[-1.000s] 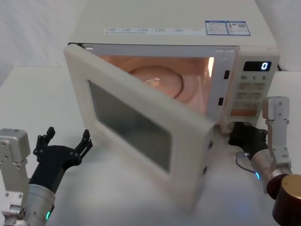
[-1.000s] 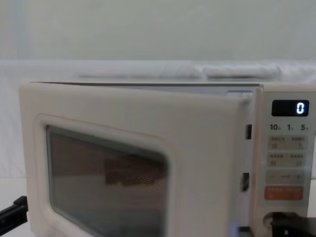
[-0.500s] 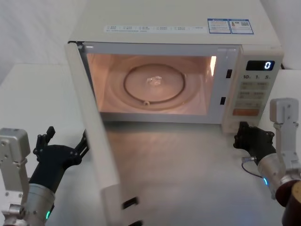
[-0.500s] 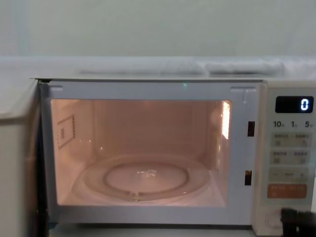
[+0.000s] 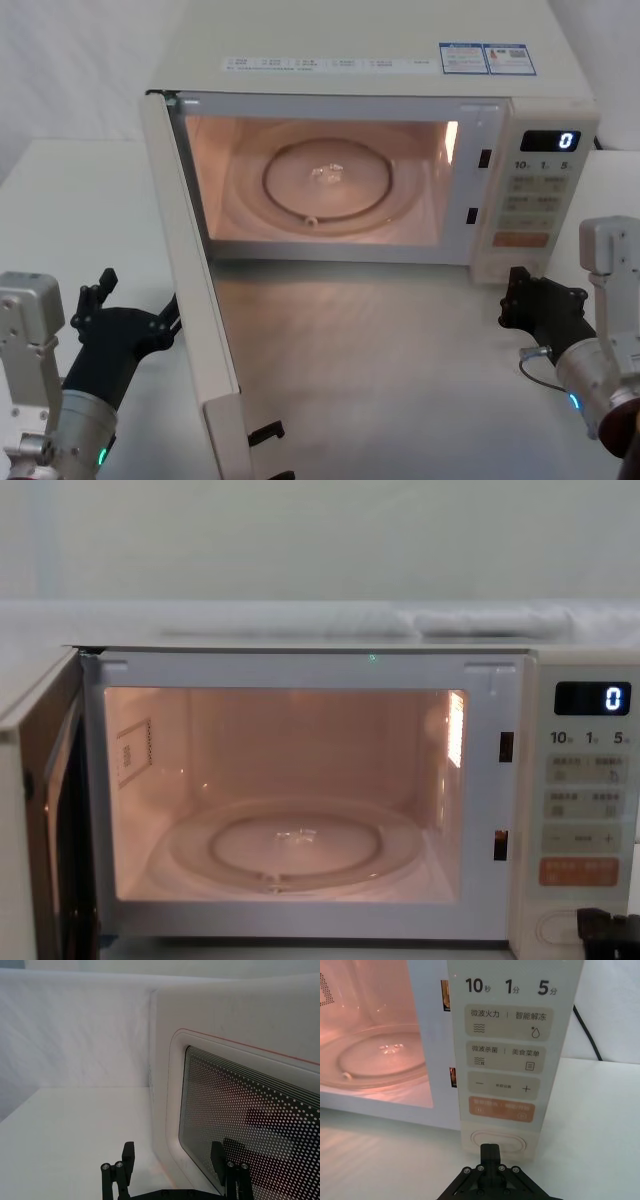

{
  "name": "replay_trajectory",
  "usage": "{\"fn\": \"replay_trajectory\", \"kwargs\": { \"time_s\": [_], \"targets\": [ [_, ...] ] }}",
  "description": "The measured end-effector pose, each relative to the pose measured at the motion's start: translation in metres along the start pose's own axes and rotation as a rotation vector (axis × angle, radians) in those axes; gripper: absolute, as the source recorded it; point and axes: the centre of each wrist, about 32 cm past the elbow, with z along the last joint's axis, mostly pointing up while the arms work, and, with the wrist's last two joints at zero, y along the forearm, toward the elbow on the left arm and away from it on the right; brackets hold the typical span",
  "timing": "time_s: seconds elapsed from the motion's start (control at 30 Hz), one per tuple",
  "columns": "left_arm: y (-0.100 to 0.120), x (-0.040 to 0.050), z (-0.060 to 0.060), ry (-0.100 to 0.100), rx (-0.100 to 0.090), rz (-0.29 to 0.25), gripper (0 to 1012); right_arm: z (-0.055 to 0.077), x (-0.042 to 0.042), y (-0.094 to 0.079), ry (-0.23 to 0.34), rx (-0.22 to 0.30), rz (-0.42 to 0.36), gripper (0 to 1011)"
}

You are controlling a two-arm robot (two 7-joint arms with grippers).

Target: Press the button to open the microwave door with one hand; close the microwave door with the other hand.

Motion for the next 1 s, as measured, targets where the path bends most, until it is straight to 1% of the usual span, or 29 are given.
{"fn": "replay_trajectory", "kwargs": {
  "time_s": [0.27, 0.4, 0.47, 0.5, 0.6, 0.63, 0.77, 0.8, 0.83, 0.87, 0.93, 0.97, 1.0],
  "targets": [
    [0.000, 0.0000, 0.000, 0.000, 0.000, 0.000, 1001, 0.007, 0.0050, -0.013, -0.006, 0.014, -0.001, 0],
    [0.000, 0.0000, 0.000, 0.000, 0.000, 0.000, 1001, 0.015, 0.0112, -0.022, -0.014, 0.038, -0.004, 0],
    [0.000, 0.0000, 0.000, 0.000, 0.000, 0.000, 1001, 0.021, 0.0157, -0.028, -0.020, 0.055, -0.008, 0],
    [0.000, 0.0000, 0.000, 0.000, 0.000, 0.000, 1001, 0.025, 0.0193, -0.031, -0.025, 0.067, -0.013, 0],
    [0.000, 0.0000, 0.000, 0.000, 0.000, 0.000, 1001, 0.031, 0.0245, -0.037, -0.033, 0.087, -0.022, 0],
    [0.000, 0.0000, 0.000, 0.000, 0.000, 0.000, 1001, 0.035, 0.0284, -0.040, -0.041, 0.100, -0.029, 0],
    [0.000, 0.0000, 0.000, 0.000, 0.000, 0.000, 1001, 0.041, 0.0381, -0.046, -0.055, 0.119, -0.044, 0],
    [0.000, 0.0000, 0.000, 0.000, 0.000, 0.000, 1001, 0.044, 0.0428, -0.048, -0.061, 0.127, -0.050, 0],
    [0.000, 0.0000, 0.000, 0.000, 0.000, 0.000, 1001, 0.045, 0.0457, -0.049, -0.064, 0.131, -0.053, 0],
    [0.000, 0.0000, 0.000, 0.000, 0.000, 0.000, 1001, 0.047, 0.0517, -0.051, -0.067, 0.136, -0.059, 0],
    [0.000, 0.0000, 0.000, 0.000, 0.000, 0.000, 1001, 0.049, 0.0587, -0.052, -0.071, 0.142, -0.064, 0],
    [0.000, 0.0000, 0.000, 0.000, 0.000, 0.000, 1001, 0.051, 0.0648, -0.053, -0.073, 0.150, -0.071, 0],
    [0.000, 0.0000, 0.000, 0.000, 0.000, 0.000, 1001, 0.052, 0.0678, -0.054, -0.074, 0.154, -0.075, 0]
  ]
}}
